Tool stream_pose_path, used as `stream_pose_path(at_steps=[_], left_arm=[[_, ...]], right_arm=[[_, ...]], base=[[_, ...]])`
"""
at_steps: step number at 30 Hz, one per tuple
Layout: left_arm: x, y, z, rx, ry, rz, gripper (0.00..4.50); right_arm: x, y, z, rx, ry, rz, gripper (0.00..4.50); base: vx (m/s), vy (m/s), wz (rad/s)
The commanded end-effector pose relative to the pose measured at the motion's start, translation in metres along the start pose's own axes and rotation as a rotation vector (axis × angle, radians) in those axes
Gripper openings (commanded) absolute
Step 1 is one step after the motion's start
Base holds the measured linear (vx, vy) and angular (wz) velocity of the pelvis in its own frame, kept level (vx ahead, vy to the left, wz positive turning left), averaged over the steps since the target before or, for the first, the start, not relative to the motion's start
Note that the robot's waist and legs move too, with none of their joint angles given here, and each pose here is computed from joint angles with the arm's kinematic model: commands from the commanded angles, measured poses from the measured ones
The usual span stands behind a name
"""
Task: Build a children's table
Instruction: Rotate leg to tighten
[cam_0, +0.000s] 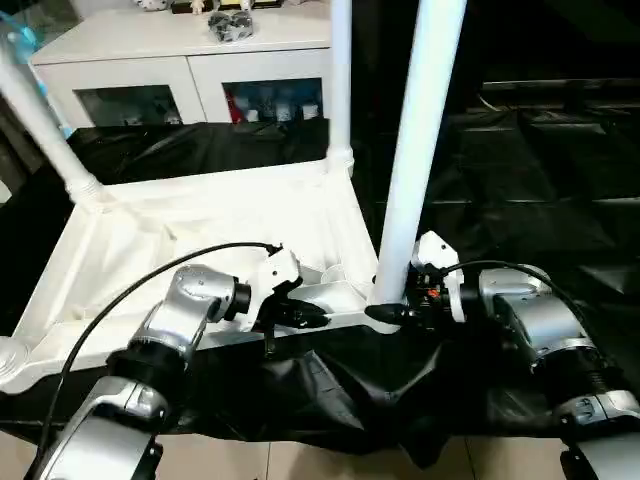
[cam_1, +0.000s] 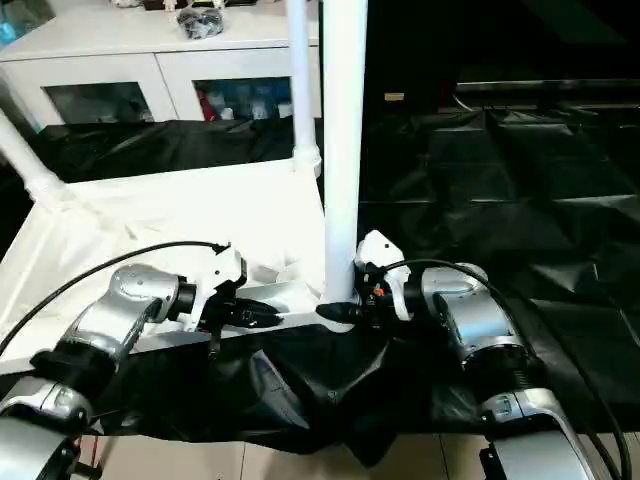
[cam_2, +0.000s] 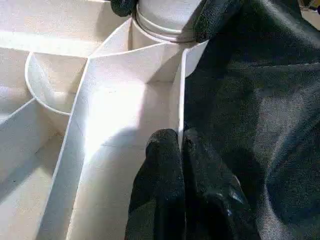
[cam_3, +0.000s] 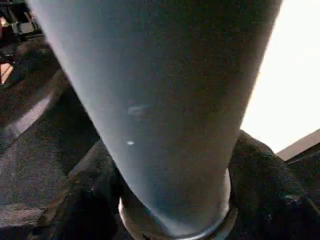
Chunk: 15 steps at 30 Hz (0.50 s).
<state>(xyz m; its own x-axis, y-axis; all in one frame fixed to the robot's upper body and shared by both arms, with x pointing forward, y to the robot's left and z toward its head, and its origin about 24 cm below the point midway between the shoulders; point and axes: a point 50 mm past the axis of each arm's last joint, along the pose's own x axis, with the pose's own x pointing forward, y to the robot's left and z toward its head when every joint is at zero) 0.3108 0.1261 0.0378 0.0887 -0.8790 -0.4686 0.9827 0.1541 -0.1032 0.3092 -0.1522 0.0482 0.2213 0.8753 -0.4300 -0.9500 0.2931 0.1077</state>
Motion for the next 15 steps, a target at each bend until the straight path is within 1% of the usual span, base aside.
stream_pose_path(at_steps=[1, 4, 5, 7, 10, 12, 15], left_arm=[[0.011, 0.004, 0.019, 0.039, -0.044, 0.016, 0.0], [0.013, 0.003, 0.019, 0.029, -0.066, 0.029, 0.0], [0.019, 0.006, 0.021, -0.003, -0.092, 0.096, 0.0], [0.02, 0.006, 0.021, -0.011, -0.098, 0.112, 0.0], [0.027, 0.009, 0.026, -0.04, -0.113, 0.194, 0.0], [0.035, 0.011, 0.03, -0.062, -0.128, 0.267, 0.0], [0.047, 0.01, 0.037, -0.11, -0.16, 0.332, 0.0]], right_arm=[[0.034, 0.032, -0.017, 0.045, 0.057, 0.249, 2.68], [0.038, 0.031, -0.019, 0.068, 0.036, 0.2, 2.65], [0.043, 0.023, -0.02, 0.12, -0.009, 0.052, 2.64], [0.044, 0.021, -0.019, 0.132, -0.02, 0.022, 2.63], [0.052, 0.01, -0.018, 0.203, -0.066, -0.159, 2.58], [0.059, 0.001, -0.021, 0.258, -0.065, -0.328, 2.56], [0.069, -0.003, -0.024, 0.332, -0.06, -0.463, 2.54]], base=[[0.0, 0.0, 0.0], [0.0, 0.0, 0.0], [0.0, 0.0, 0.0], [0.0, 0.0, 0.0], [0.0, 0.0, 0.0], [0.0, 0.0, 0.0], [0.0, 0.0, 0.0]])
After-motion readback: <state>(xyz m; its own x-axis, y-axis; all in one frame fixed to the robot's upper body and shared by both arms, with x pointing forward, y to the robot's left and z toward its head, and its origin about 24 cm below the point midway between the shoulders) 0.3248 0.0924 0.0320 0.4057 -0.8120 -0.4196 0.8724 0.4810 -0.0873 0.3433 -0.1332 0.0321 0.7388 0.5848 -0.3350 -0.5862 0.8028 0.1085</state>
